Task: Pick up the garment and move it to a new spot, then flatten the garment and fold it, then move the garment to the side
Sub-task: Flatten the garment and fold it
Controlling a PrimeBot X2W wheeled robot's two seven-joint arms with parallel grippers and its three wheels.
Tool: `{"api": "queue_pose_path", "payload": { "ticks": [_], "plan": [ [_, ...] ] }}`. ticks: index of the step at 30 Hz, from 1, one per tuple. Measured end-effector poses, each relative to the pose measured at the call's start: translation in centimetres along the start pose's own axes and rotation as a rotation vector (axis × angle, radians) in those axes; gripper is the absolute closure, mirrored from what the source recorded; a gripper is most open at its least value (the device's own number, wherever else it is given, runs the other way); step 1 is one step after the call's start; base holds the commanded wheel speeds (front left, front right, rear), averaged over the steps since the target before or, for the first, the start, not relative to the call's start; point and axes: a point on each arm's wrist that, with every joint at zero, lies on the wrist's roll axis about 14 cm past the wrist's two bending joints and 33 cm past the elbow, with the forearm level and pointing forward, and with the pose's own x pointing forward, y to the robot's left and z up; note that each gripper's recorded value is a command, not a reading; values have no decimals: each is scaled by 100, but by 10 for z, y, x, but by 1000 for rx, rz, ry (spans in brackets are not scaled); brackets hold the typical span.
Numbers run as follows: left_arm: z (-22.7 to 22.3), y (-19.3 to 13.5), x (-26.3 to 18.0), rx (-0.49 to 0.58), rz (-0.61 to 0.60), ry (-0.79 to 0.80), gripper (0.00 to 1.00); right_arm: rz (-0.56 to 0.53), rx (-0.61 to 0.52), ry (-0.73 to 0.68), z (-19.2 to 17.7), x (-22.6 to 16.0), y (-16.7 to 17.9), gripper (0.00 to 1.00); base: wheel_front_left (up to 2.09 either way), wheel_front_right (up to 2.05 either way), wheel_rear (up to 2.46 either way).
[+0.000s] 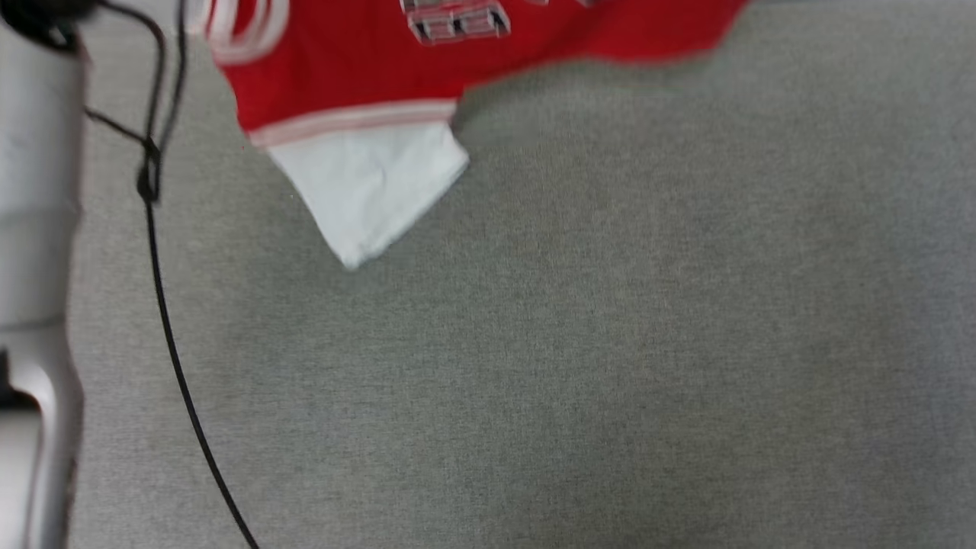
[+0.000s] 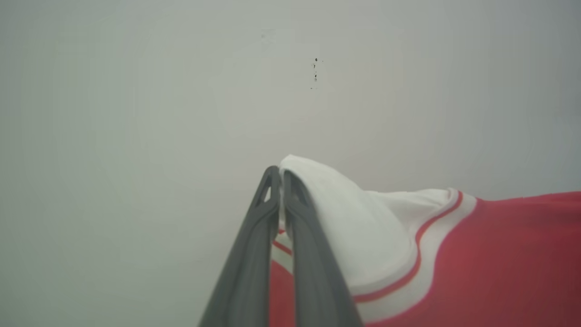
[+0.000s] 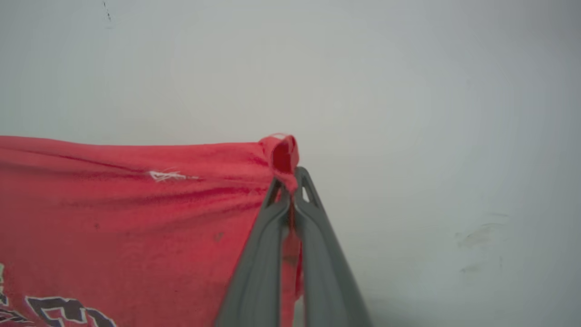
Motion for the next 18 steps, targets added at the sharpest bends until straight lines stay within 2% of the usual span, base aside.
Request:
{"api": "queue_pose_path", "payload": {
  "ticks": [4, 7, 13, 18],
  "plan": [
    [-4, 10, 22, -3, 20, -19, 100, -6, -2, -31, 5, 19, -3, 100, 0, 0, 0],
    [-21, 18, 33, -11, 38, -7, 100, -8, 2, -21, -8, 32, -5, 100, 0, 0, 0],
    [-88, 31, 42, -34, 64, 95, 100, -5, 29, 54, -63, 55, -4, 100, 0, 0, 0],
    [-159, 39, 35, -72, 83, 214, 100, 14, 57, 147, -127, 64, 4, 100, 0, 0, 0]
  ]
}}
